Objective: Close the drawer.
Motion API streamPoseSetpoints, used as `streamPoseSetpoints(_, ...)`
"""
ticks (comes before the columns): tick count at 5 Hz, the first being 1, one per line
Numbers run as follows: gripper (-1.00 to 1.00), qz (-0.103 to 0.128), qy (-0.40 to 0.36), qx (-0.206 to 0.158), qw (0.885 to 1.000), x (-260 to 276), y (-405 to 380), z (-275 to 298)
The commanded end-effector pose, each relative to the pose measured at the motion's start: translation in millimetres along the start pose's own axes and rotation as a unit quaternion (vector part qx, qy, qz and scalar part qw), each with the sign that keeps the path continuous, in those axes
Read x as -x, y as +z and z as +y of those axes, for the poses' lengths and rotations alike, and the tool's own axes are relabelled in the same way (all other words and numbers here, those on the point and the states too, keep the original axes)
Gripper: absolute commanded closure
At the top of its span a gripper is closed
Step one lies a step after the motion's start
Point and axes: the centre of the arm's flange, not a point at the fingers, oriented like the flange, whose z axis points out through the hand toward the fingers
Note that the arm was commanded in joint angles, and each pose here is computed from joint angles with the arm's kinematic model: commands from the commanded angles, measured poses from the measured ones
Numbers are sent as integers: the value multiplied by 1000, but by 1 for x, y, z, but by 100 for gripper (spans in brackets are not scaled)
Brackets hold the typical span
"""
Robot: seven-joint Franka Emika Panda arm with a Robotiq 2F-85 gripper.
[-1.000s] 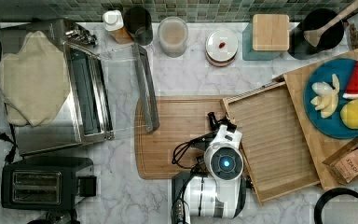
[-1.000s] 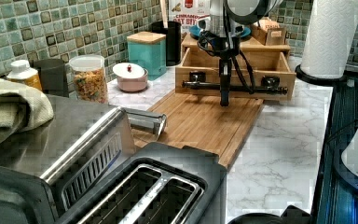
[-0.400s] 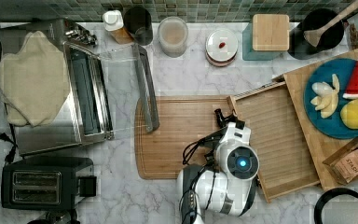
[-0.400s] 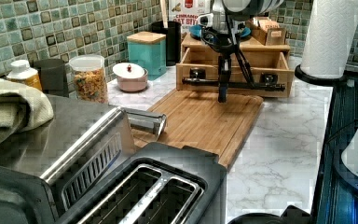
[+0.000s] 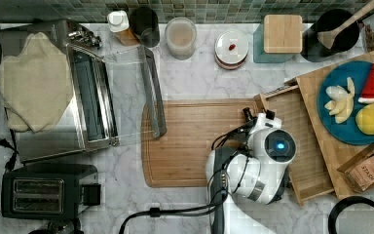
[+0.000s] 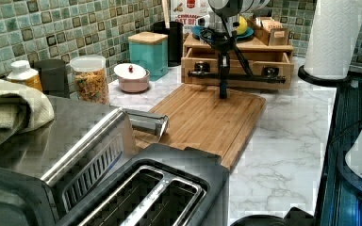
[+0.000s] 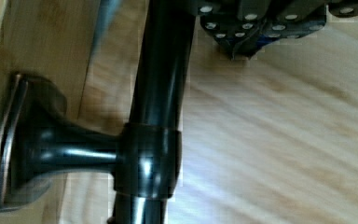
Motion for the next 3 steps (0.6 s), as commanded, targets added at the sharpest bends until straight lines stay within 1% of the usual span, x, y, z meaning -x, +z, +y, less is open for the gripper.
streamPoseSetpoints(1, 100, 44, 101, 105, 988, 90, -75, 183)
streamPoseSetpoints(2, 100, 30, 113, 133, 984, 91, -84, 196)
streamPoseSetpoints(3, 100, 25, 123, 151, 981, 87, -95, 213)
